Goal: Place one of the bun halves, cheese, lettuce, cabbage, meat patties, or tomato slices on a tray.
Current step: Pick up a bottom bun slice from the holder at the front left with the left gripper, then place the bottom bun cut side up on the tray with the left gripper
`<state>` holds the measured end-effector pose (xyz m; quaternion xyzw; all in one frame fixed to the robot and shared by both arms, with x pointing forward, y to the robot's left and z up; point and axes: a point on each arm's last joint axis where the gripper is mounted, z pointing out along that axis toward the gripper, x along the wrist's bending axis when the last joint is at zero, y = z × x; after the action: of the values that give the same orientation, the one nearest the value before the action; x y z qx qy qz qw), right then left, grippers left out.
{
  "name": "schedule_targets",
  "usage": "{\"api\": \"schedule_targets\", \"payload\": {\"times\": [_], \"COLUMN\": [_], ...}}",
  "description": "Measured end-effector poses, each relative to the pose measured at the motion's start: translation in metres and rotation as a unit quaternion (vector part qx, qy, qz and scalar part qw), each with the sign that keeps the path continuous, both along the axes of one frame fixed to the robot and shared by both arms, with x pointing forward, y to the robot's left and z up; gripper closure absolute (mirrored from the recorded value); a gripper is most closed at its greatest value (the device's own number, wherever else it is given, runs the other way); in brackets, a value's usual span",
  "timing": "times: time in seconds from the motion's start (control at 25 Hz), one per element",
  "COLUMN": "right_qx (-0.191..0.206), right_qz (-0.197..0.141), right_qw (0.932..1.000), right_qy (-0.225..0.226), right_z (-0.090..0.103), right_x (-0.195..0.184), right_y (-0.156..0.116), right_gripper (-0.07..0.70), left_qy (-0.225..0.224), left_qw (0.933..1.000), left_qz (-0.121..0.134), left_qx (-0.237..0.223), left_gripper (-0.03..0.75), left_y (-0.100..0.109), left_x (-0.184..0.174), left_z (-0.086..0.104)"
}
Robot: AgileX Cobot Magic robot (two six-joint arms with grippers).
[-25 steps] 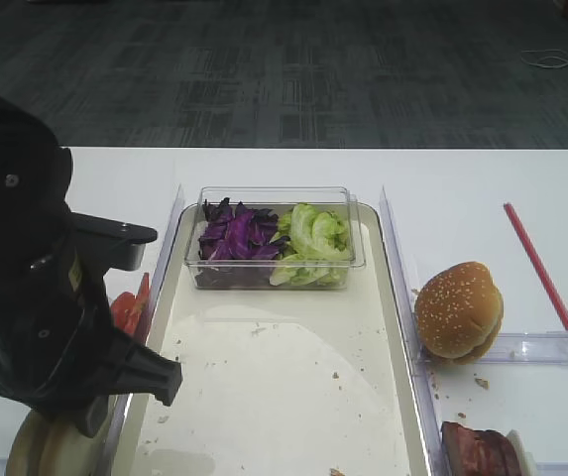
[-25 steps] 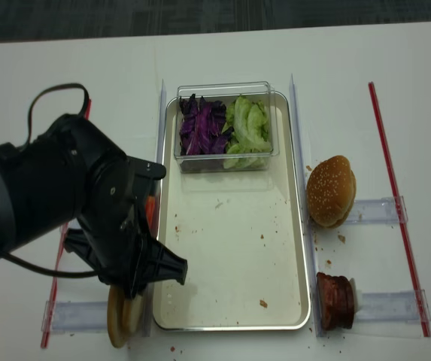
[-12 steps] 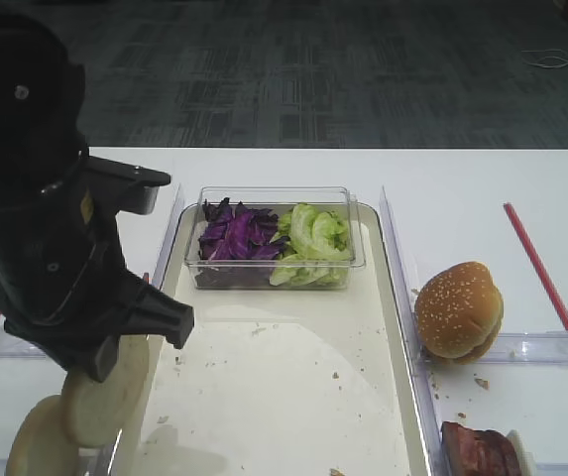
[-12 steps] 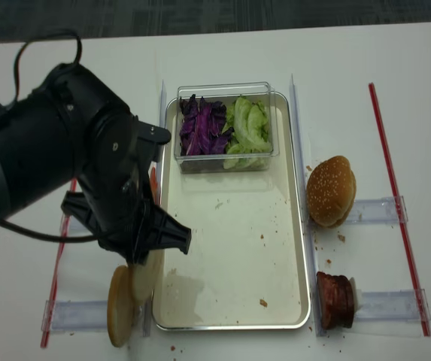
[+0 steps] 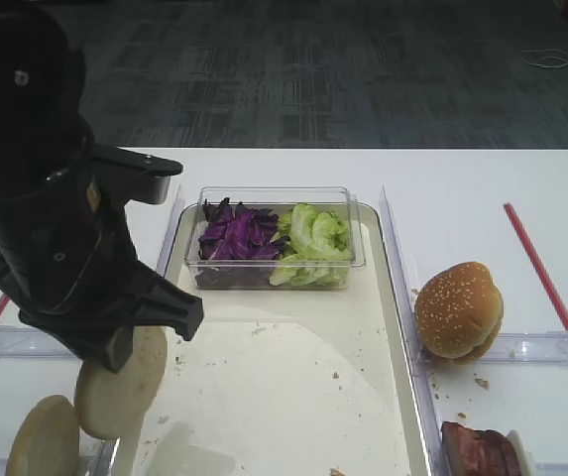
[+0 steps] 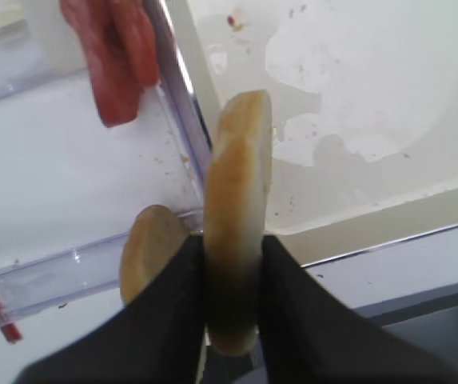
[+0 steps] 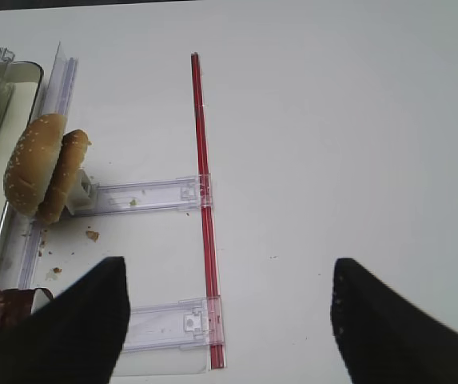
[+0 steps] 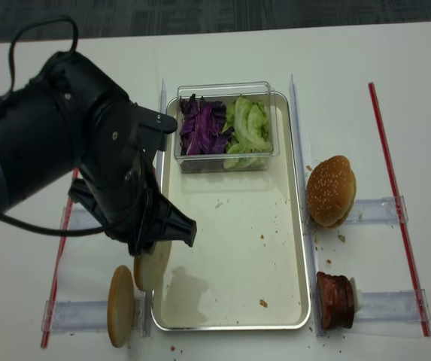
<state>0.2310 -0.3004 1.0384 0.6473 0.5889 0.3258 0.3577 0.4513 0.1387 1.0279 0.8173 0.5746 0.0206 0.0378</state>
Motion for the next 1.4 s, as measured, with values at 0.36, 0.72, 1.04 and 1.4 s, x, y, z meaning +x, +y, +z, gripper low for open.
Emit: {"api": "schedule_targets", "payload": {"times": [0.36, 0.72, 1.04, 1.4], "right_qx": [0.000, 0.000, 0.001, 0.001], "right_qz": [0.000, 0.000, -0.001, -0.001], "right_qw": [1.0000, 1.0000, 1.0000, 1.0000], "right_qy": [0.000, 0.000, 0.000, 0.000], "right_z": [0.000, 0.000, 0.000, 0.000], "right_x": [0.000, 0.000, 0.000, 0.000], "right_y": [0.000, 0.000, 0.000, 0.000], "right_gripper": [0.101, 0.101, 0.101, 0.101], "left_qy": [0.013, 0.044, 0.002, 0.005], "left_qw": [0.9919, 0.9465, 0.8913, 0.8783], "left_qz": [0.021, 0.034, 0.064, 0.097], "left_qx": [-0.125, -0.318, -0.449, -0.468], "left_gripper": [0.569, 0.569, 0.569, 0.569], "left_y": [0.010, 0.014, 0.011, 0.010], "left_x": [0.019, 0.017, 0.007, 0.009], "left_z": [0.003, -0.020, -0.043, -0.072]}}
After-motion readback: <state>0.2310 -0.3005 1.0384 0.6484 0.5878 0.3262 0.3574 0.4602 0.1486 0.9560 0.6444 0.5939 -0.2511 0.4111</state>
